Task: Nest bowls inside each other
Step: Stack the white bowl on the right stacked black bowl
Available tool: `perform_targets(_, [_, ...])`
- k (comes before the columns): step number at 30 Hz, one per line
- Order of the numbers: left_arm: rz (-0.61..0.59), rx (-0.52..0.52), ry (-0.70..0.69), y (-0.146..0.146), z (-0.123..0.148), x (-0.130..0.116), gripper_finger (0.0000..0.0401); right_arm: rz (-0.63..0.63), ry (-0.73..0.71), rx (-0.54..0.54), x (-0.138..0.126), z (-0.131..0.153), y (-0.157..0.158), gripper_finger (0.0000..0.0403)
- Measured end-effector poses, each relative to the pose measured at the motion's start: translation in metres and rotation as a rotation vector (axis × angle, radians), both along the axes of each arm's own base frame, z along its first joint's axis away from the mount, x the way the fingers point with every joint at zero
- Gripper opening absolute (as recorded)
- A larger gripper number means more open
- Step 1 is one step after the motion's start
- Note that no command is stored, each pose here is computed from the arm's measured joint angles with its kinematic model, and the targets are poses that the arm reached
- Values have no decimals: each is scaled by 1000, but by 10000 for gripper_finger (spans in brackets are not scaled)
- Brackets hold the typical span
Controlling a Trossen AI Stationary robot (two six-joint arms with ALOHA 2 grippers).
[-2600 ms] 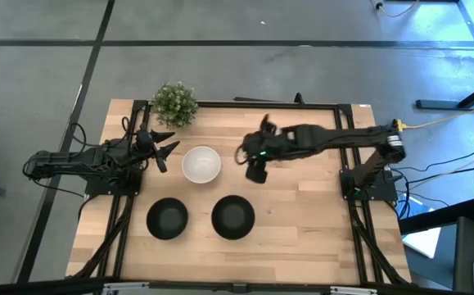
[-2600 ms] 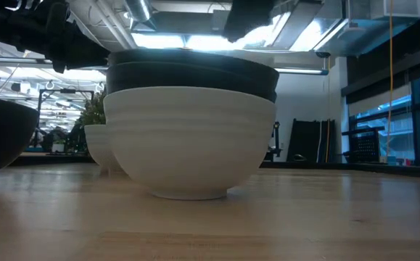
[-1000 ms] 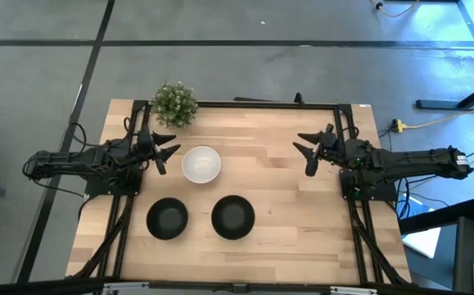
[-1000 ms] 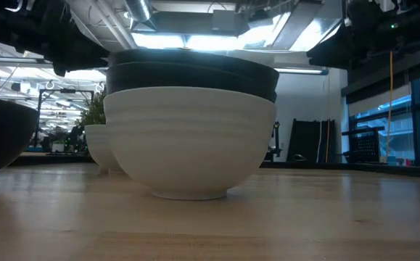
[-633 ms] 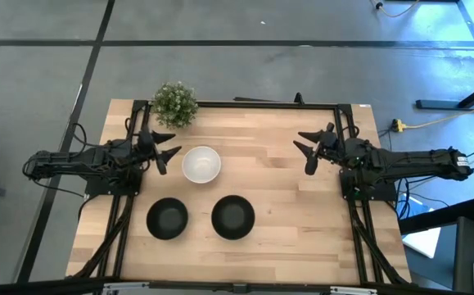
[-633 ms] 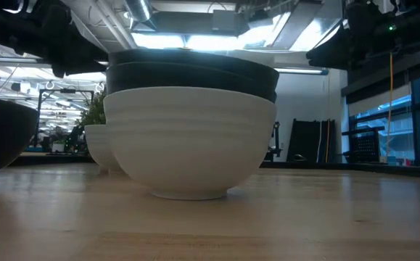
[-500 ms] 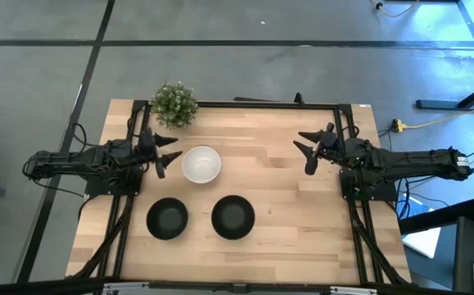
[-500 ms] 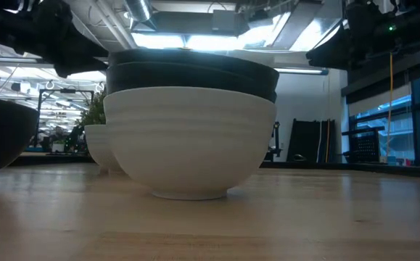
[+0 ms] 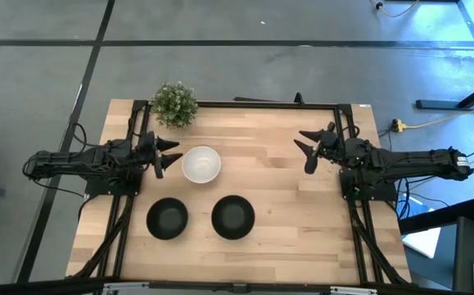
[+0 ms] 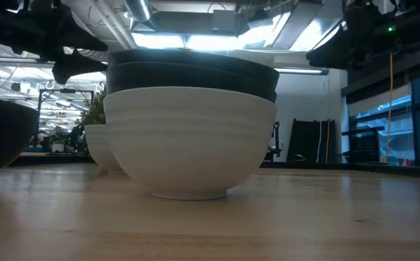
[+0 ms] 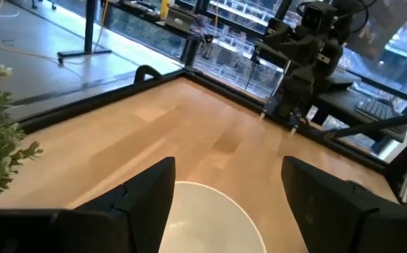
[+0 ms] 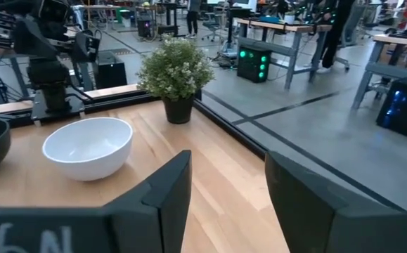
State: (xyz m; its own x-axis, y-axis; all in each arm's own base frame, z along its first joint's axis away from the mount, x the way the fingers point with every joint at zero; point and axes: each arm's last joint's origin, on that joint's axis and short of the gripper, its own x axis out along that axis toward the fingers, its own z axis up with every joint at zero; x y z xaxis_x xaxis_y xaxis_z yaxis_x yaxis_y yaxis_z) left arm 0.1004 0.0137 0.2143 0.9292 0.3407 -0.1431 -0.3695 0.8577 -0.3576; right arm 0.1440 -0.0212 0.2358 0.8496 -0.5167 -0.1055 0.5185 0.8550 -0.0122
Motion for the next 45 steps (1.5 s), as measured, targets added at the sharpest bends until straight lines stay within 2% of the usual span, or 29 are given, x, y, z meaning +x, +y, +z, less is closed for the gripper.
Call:
perform_targets(7, [13,-67,-2,0,-2,2,255,-13,1,-2,0,0,0,181])
perform_targets(15, [83,-43,210,5,-19,19,255,-13,-1,0,0,0,0,181])
perform_targets(20, [121,-53,282,10,-13,29,255,-13,-1,1,0,0,0,181])
perform_targets(27, [184,-151,499,18,-8,38,255,-13,-1,1,0,0,0,181])
perform_targets(34, [131,-212,575,22,-7,58,255,-13,-1,1,0,0,0,181])
perform_targets(38, [146,-237,609,23,-11,66,255,-13,-1,1,0,0,0,181])
perform_targets(45, [192,-252,744,25,-29,71,255,-5,-1,2,0,0,0,181])
